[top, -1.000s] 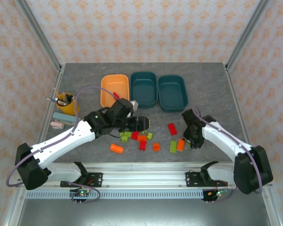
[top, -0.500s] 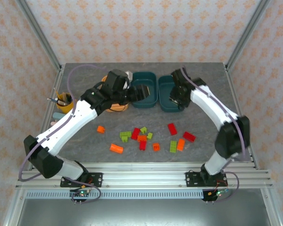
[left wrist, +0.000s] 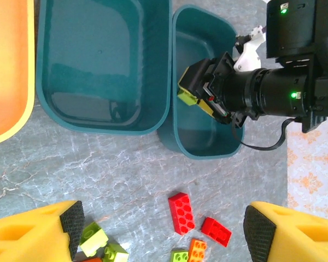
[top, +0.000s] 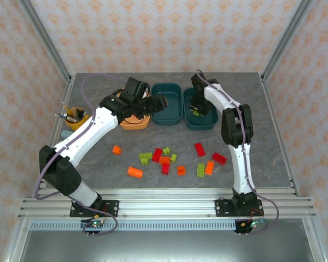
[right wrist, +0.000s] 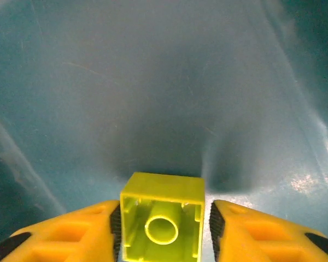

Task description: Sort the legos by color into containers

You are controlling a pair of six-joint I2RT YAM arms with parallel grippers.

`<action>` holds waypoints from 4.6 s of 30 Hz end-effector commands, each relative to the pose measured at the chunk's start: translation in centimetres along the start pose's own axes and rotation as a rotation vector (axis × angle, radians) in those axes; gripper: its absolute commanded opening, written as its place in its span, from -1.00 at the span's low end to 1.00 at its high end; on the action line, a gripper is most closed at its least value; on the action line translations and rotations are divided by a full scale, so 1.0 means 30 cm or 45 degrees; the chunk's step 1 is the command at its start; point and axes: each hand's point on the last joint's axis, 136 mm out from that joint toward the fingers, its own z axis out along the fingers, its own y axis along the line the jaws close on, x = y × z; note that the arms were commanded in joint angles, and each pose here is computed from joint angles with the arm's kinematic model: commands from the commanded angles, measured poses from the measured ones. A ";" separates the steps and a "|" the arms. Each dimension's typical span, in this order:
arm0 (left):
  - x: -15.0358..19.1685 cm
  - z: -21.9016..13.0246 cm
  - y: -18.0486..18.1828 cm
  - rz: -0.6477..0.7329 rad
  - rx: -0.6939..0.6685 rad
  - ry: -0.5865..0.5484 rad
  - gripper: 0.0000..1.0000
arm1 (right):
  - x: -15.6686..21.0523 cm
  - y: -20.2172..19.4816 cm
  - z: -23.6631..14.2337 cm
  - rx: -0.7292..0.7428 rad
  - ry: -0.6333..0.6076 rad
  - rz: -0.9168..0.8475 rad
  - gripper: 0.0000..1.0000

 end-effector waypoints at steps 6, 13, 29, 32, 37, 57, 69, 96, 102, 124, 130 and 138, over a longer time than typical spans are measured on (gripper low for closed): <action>0.022 -0.030 0.050 -0.012 -0.047 -0.008 0.60 | -0.030 0.019 -0.178 -0.039 -0.087 -0.036 0.23; 0.007 -0.086 0.029 0.014 -0.039 -0.025 0.60 | -0.052 0.023 -0.411 -0.122 -0.218 -0.061 0.24; 0.048 -0.306 0.022 0.084 0.007 -0.056 0.60 | 0.199 -0.169 -0.793 -0.221 -0.299 -0.079 0.24; 0.088 -0.332 0.059 0.087 -0.005 -0.036 0.60 | 0.279 -0.231 -0.796 -0.212 -0.277 -0.060 0.24; 0.170 -0.359 0.134 0.075 -0.031 0.008 0.60 | 0.394 -0.324 -0.783 -0.200 -0.240 -0.028 0.24; 0.401 -0.326 0.369 -0.076 -0.091 0.110 0.59 | 0.763 -0.438 -0.558 -0.108 -0.018 -0.073 0.24; 0.378 -0.392 0.356 -0.060 -0.066 0.041 0.59 | 0.809 -0.496 -0.317 -0.079 0.051 0.091 0.23; 0.380 -0.369 0.342 -0.091 -0.032 0.048 0.59 | 0.836 -0.571 -0.100 0.040 0.228 0.185 0.06; 0.380 -0.362 0.338 -0.091 -0.027 0.052 0.59 | 0.848 -0.569 -0.061 0.036 0.247 0.201 -0.10; 0.384 -0.342 0.351 -0.104 -0.036 0.055 0.59 | 0.721 -0.486 -0.182 -0.071 0.060 0.228 -0.35; 0.356 -0.323 0.321 -0.118 -0.022 0.046 0.59 | 0.620 -0.347 -0.387 -0.183 -0.074 0.085 -0.36; 0.198 -0.310 0.200 -0.102 -0.024 -0.017 0.62 | 0.472 0.002 -0.502 -0.343 -0.156 -0.083 -0.37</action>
